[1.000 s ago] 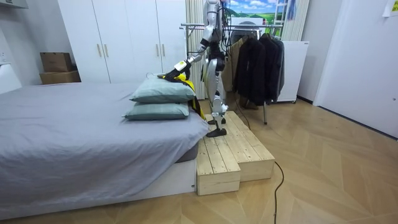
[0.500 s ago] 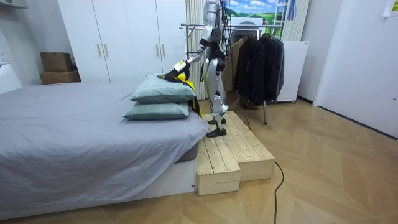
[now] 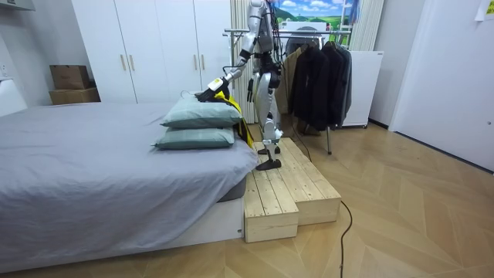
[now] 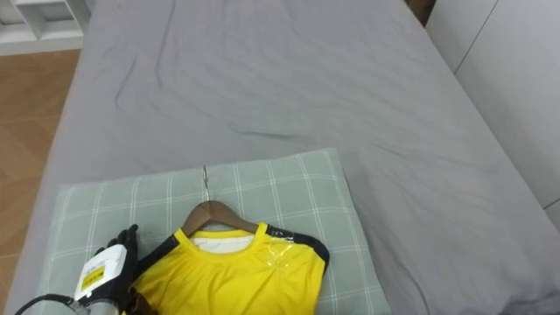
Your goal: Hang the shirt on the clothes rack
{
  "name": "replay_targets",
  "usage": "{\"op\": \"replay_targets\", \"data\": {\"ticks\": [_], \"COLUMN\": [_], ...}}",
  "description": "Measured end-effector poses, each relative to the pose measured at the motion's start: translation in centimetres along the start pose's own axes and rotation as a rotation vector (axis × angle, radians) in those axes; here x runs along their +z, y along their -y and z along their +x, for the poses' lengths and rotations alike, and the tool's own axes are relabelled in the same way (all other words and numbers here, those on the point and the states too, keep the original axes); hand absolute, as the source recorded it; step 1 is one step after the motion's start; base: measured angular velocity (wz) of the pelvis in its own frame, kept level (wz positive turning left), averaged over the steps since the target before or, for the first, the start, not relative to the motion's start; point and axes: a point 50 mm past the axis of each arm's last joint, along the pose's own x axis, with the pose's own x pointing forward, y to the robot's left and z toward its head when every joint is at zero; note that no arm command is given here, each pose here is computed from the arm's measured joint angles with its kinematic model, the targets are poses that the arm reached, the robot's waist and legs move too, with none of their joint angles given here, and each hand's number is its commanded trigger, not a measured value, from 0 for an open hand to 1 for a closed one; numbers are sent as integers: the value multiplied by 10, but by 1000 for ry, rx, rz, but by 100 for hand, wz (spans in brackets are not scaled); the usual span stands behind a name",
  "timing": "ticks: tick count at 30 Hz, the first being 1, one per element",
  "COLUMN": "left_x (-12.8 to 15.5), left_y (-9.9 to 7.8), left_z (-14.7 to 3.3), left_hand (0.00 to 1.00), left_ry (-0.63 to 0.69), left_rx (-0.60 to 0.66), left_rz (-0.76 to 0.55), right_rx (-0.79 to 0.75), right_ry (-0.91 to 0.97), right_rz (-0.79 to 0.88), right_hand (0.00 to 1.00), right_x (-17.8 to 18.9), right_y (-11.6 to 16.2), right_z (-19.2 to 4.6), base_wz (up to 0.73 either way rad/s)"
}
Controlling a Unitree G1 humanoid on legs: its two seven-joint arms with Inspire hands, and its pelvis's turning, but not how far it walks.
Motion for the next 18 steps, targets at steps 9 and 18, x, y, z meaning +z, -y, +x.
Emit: {"op": "replay_targets", "data": {"ticks": [9, 18], "left_x": [3, 5], "left_y": [-7, -9], "left_z": [5, 6], "left_hand": [0, 0], "left_ry": [12, 41], "left_rx": [17, 29], "left_rz": [5, 14], "right_rx": [4, 17], "right_ry": [18, 51], "right_rz": [-33, -32], "right_hand": [0, 0], "right_x": [10, 24], "right_y": [-1, -4], "right_z": [2, 3], "base_wz": [0, 0]}}
